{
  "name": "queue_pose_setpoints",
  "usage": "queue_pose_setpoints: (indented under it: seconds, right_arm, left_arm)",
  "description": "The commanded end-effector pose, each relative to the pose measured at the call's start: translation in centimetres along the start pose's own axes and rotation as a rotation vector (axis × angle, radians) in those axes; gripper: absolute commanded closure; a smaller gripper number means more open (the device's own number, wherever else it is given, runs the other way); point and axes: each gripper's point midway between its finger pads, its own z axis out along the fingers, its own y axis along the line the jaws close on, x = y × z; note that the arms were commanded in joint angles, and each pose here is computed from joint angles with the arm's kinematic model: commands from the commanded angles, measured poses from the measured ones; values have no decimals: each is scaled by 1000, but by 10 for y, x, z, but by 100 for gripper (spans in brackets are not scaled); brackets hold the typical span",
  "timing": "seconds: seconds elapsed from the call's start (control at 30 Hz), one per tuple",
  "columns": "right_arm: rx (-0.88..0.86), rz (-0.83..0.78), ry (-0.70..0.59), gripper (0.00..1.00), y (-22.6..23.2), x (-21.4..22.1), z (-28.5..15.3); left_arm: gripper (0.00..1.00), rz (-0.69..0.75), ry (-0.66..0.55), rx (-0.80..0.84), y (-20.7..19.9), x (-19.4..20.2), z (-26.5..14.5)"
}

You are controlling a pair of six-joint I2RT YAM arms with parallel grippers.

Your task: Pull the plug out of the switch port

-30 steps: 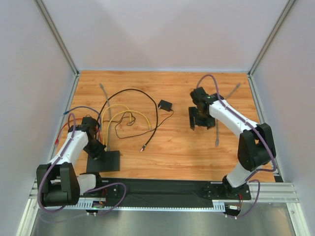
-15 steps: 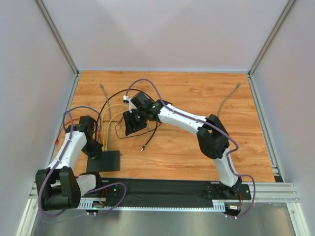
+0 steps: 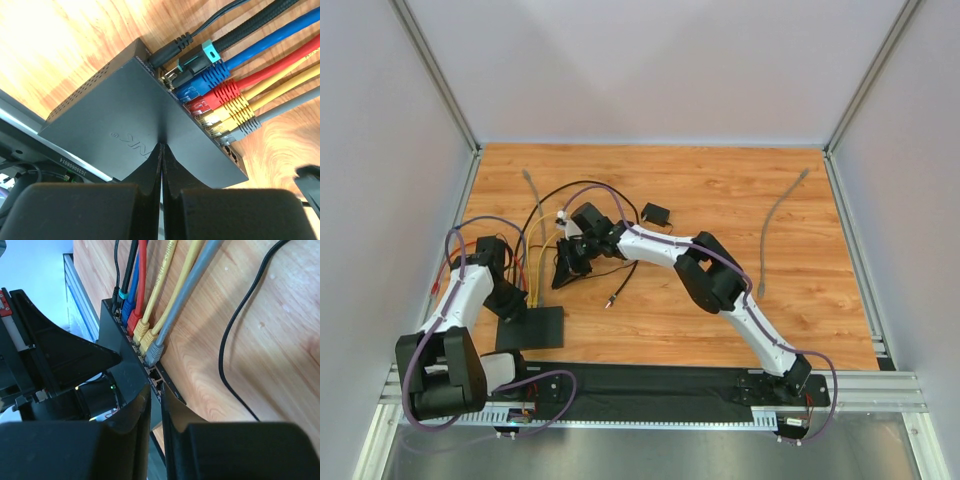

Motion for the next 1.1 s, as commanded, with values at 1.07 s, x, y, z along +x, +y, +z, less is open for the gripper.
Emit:
queue_pose_setpoints:
  seconds: [1.07]
  right_arm:
    - [-194, 119, 57, 65, 36, 23, 26]
  left_arm:
    - [100, 11, 31, 16, 1, 5, 3]
